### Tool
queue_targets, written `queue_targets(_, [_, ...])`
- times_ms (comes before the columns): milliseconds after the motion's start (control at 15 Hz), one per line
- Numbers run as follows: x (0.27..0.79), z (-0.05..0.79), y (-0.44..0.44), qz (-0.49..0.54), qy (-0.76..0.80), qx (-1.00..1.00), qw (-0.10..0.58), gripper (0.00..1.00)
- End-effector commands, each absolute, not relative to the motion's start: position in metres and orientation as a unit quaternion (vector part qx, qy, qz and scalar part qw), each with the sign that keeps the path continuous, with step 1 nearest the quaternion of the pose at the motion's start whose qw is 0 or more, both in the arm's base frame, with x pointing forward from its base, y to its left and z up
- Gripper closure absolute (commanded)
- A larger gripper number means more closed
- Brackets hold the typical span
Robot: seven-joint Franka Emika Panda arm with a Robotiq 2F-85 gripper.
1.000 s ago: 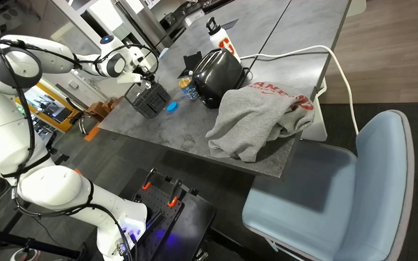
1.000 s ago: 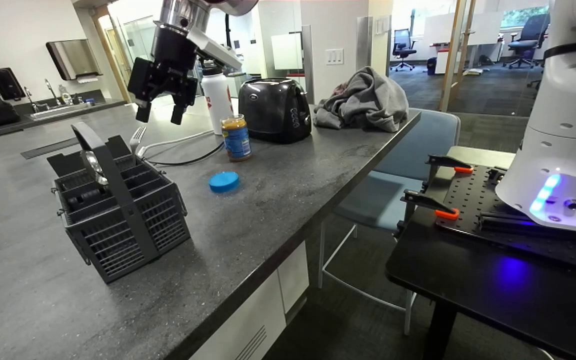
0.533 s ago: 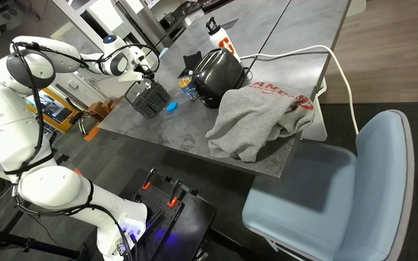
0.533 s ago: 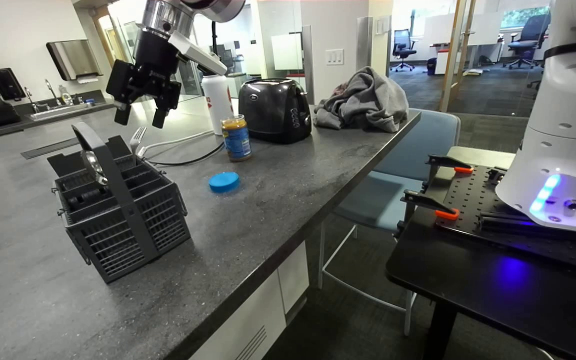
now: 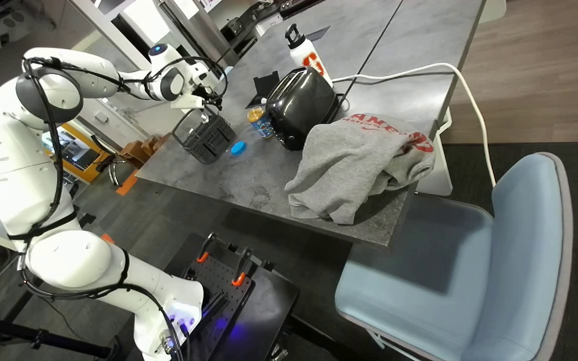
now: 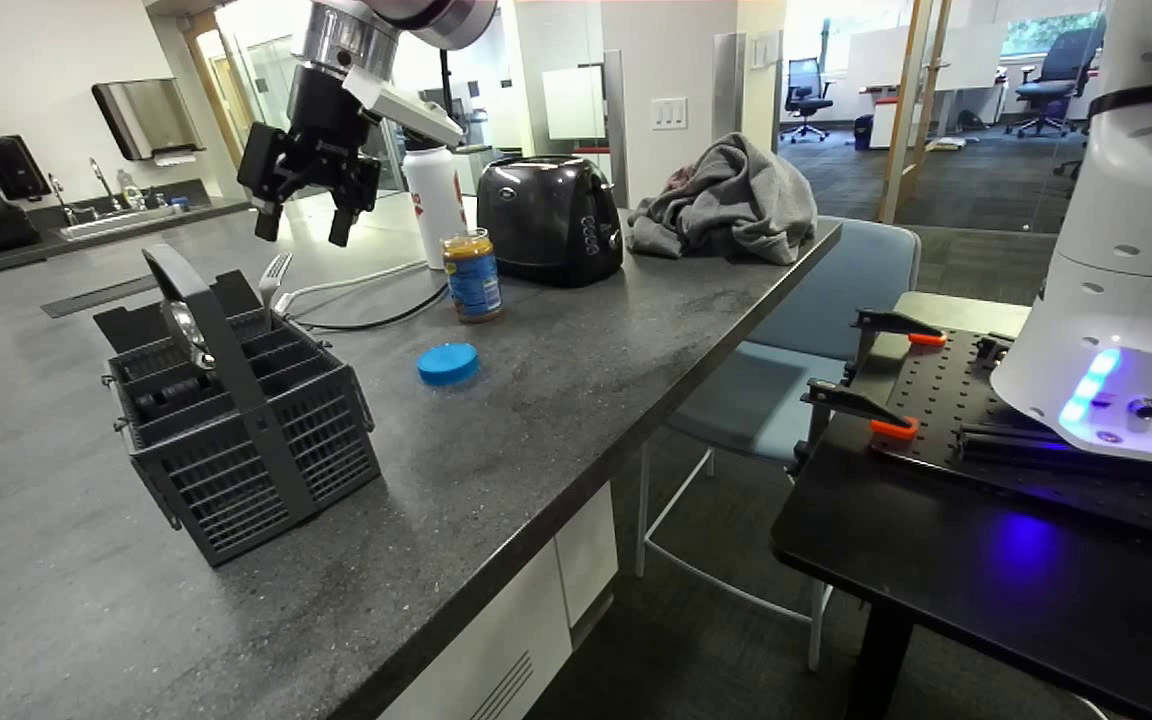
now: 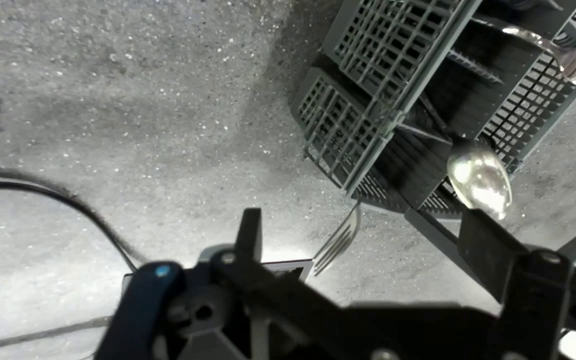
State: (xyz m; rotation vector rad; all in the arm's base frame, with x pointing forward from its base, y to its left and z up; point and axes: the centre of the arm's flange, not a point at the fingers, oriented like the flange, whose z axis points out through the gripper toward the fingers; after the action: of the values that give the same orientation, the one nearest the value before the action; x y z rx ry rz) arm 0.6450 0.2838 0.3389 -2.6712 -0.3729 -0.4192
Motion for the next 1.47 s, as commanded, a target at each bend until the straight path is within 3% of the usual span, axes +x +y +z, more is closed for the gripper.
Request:
queue_targets(0, [0.672,0.334,0.277,-0.135,-0.113,-0.96,0.217,0.0])
queue_targets(733, [0.7,0.31,0.282,-0.112,-0.095,-0.955,0.259,0.0])
queue_targets(800, [0.702,0.31,0.283,-0.111,-0.094,-0.955,0.26,0.25])
queue_targets(867, [0.703,0.309,0.284,-0.112,-0.095,-0.954,0.261,0.26])
queue_targets(1400, [0.707,0.313,0.287,-0.112,-0.094,-0.952,0.27,0.88])
